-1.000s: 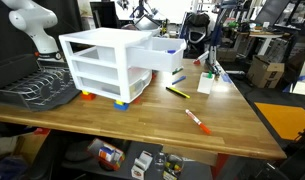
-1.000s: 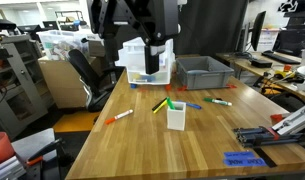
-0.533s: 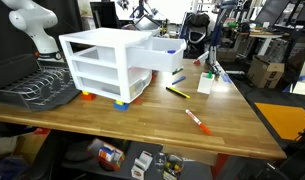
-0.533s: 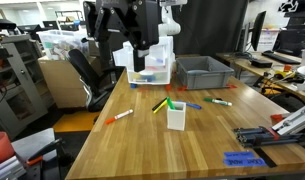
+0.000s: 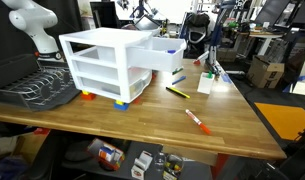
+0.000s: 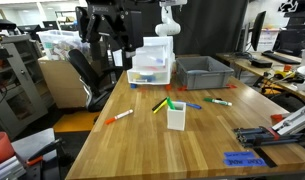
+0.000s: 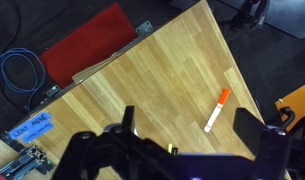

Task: Take the marker out of the open drawer and put it on the table

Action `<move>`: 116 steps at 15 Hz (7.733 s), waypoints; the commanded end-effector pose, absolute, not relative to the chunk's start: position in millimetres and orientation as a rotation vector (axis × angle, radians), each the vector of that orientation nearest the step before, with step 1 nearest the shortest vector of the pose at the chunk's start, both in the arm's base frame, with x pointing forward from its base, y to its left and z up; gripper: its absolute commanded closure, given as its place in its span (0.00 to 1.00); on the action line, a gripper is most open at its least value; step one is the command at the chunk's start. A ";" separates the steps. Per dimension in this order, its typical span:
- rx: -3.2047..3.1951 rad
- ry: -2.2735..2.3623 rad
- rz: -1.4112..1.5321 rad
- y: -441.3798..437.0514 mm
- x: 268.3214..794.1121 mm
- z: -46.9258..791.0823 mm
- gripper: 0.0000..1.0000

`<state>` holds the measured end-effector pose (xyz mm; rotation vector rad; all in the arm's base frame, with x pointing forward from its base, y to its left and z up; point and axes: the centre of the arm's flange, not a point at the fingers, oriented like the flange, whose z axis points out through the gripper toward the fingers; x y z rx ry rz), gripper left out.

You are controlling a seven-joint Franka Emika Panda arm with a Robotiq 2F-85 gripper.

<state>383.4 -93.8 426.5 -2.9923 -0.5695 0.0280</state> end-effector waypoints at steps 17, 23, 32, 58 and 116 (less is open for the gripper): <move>-3.002 -1.405 -0.655 61.0 522.8 491.0 0.00; -2.724 -1.543 -0.657 116.9 565.5 488.3 0.00; -2.341 -2.043 -0.739 233.3 589.8 453.8 0.00; -2.391 -2.123 -0.436 185.2 663.3 334.9 0.00; -3.191 -0.432 -0.190 41.4 493.9 340.4 0.96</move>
